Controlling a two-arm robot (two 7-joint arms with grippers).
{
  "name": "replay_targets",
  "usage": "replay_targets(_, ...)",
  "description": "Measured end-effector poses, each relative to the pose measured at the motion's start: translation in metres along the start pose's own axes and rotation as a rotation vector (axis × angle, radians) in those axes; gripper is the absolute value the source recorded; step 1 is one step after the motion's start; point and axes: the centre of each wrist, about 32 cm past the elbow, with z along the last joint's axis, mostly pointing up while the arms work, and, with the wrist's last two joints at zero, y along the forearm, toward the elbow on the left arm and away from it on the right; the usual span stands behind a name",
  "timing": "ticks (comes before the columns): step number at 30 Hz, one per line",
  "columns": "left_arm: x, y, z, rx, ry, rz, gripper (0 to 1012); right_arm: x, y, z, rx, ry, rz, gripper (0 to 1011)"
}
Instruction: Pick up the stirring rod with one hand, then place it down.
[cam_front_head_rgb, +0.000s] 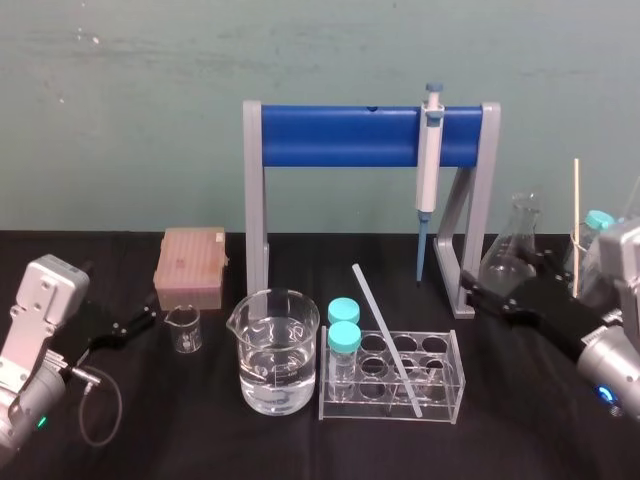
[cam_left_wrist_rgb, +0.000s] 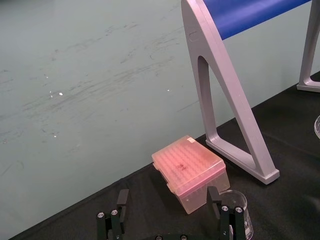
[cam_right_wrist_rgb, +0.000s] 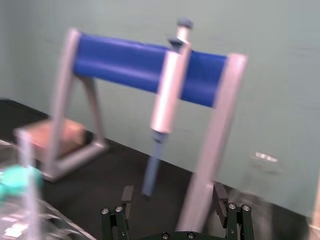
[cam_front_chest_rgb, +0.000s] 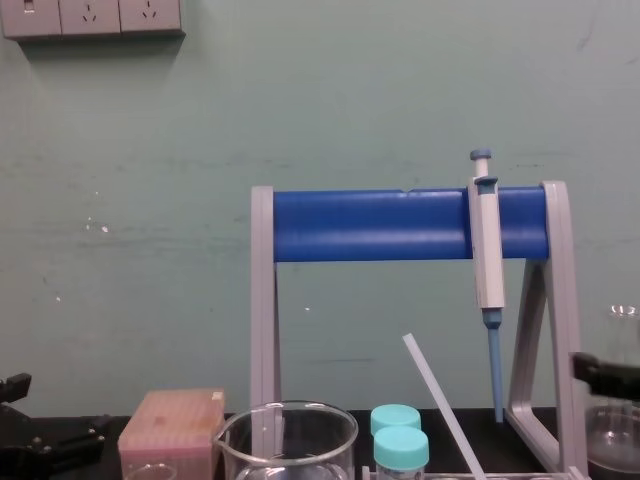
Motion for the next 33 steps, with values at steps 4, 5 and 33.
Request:
replay_targets(4,0.0000,0.000,0.000,0.000,0.000,0.000,1000,-0.0030,0.003,0.012,0.000,0.069,0.085,1003)
replay_targets(5,0.0000,0.000,0.000,0.000,0.000,0.000,1000,-0.0049,0.005,0.017,-0.001,0.092,0.124,1003)
replay_targets(33,0.0000,0.000,0.000,0.000,0.000,0.000,1000,-0.0303,0.055,0.036,-0.084,0.098,0.442,1003)
